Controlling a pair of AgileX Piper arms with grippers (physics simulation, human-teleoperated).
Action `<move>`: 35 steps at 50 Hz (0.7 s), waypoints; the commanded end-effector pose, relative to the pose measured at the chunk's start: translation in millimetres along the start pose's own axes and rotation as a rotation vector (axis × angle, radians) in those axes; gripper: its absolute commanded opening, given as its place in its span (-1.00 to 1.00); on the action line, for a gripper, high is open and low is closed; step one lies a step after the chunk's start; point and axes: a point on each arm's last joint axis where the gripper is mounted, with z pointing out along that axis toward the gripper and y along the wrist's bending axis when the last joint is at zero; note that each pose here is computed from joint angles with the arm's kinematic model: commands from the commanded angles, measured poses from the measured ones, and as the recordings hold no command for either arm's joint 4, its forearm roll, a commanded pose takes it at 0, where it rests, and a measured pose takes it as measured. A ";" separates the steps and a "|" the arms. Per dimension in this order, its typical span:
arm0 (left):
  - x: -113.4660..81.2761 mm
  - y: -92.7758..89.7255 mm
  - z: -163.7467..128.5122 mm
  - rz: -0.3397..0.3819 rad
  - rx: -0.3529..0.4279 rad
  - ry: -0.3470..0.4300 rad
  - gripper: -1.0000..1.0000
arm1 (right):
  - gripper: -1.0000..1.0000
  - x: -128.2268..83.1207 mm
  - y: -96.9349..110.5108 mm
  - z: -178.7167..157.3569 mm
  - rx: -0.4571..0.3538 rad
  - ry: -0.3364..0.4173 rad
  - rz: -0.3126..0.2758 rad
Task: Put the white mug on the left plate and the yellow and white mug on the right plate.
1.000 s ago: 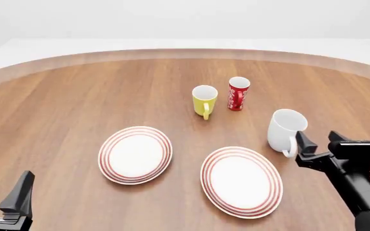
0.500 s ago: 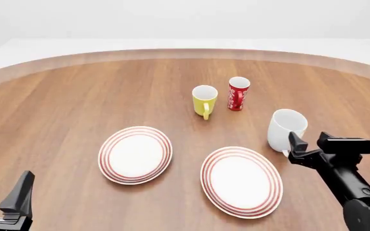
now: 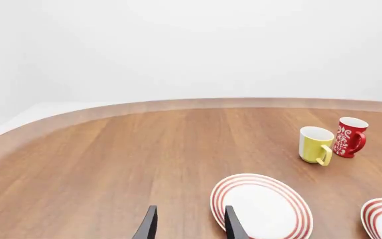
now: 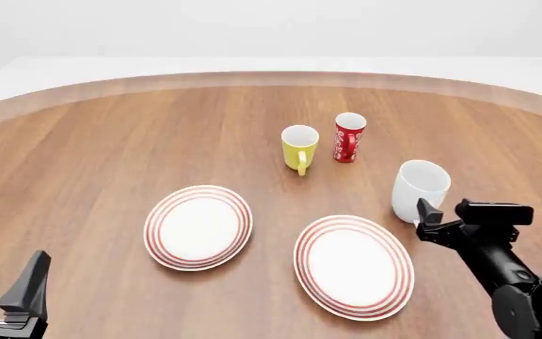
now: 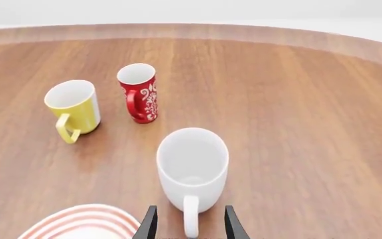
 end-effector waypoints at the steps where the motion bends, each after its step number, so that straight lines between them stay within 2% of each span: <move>1: 0.0 0.0 0.0 0.000 0.000 0.000 1.00 | 1.00 5.4 -1.1 6.3 0.004 0.024 0.002; 19: 0.0 0.0 0.0 0.000 0.000 0.000 1.00 | 1.00 20.6 1.2 22.5 -0.004 0.085 0.016; 32: 0.0 0.0 0.0 0.000 0.000 0.000 1.00 | 1.00 23.5 1.9 24.2 -0.006 0.092 0.021; 33: 0.0 0.0 0.0 0.000 0.000 0.000 1.00 | -1.00 22.6 -1.0 22.4 0.005 0.084 0.023; 35: 0.0 0.0 0.0 0.000 0.000 0.000 1.00 | -1.00 19.8 -1.2 18.8 0.006 0.072 0.026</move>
